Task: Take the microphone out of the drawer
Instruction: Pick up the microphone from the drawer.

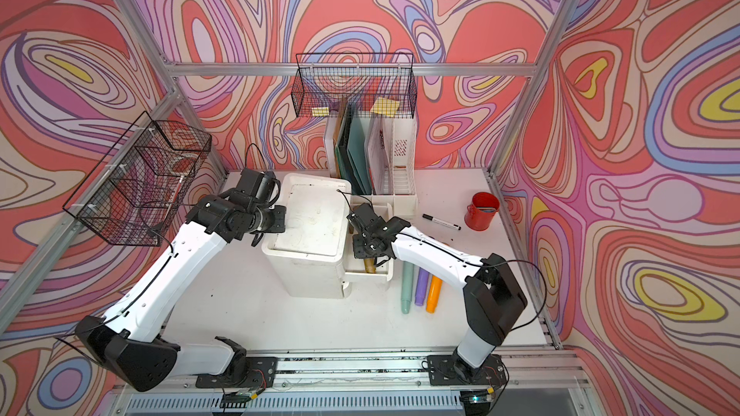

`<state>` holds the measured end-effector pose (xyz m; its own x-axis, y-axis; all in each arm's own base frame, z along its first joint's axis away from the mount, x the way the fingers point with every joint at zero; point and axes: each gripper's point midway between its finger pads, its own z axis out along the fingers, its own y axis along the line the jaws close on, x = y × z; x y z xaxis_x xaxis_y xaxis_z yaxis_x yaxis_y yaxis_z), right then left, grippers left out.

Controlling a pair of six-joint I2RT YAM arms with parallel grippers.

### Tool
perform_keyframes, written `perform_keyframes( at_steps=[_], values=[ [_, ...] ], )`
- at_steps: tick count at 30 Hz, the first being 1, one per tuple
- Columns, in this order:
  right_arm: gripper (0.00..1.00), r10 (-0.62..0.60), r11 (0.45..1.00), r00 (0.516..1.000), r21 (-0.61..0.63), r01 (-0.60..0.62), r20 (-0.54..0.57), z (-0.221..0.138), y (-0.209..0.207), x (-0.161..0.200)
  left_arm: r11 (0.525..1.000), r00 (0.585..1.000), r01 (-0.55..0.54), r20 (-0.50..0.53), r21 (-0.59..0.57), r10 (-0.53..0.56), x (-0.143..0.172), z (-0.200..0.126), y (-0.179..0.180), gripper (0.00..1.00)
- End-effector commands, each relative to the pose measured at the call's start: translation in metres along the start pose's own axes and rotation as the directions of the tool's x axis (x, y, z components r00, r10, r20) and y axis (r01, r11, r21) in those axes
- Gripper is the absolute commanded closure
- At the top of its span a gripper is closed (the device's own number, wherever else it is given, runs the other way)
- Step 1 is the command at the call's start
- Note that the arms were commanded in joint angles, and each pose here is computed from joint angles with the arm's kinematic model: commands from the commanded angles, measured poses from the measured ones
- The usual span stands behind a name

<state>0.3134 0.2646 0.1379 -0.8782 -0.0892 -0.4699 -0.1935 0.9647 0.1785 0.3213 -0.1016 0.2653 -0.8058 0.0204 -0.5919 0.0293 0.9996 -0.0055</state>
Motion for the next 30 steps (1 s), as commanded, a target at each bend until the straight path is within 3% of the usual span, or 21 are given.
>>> perform_keyframes(
  at_steps=[1,11,18,24,30],
  values=[
    [0.97,0.083,0.996,0.985,-0.025,-0.081,0.15,-0.026,0.001,-0.032,1.0,0.999,-0.023,0.025,-0.008,0.023,-0.002,-0.004,0.002,1.0],
    [0.98,0.069,0.996,0.963,0.043,-0.083,0.262,-0.056,-0.014,-0.053,1.0,0.999,-0.024,0.028,-0.005,0.024,-0.003,-0.004,0.0,1.0],
    [0.98,-0.004,0.979,0.955,0.197,-0.057,0.297,-0.074,-0.041,-0.059,1.0,0.999,-0.025,0.022,-0.002,0.025,-0.003,-0.002,-0.001,1.0],
    [0.98,-0.03,0.952,0.94,0.295,-0.077,0.34,-0.097,-0.072,-0.06,1.0,0.999,-0.028,0.023,-0.004,0.028,-0.004,-0.003,-0.001,1.0],
    [0.98,-0.003,0.924,0.955,0.365,-0.11,0.295,-0.098,-0.122,-0.048,1.0,0.999,-0.03,0.023,-0.002,0.03,-0.006,-0.003,-0.001,1.0]
  ],
)
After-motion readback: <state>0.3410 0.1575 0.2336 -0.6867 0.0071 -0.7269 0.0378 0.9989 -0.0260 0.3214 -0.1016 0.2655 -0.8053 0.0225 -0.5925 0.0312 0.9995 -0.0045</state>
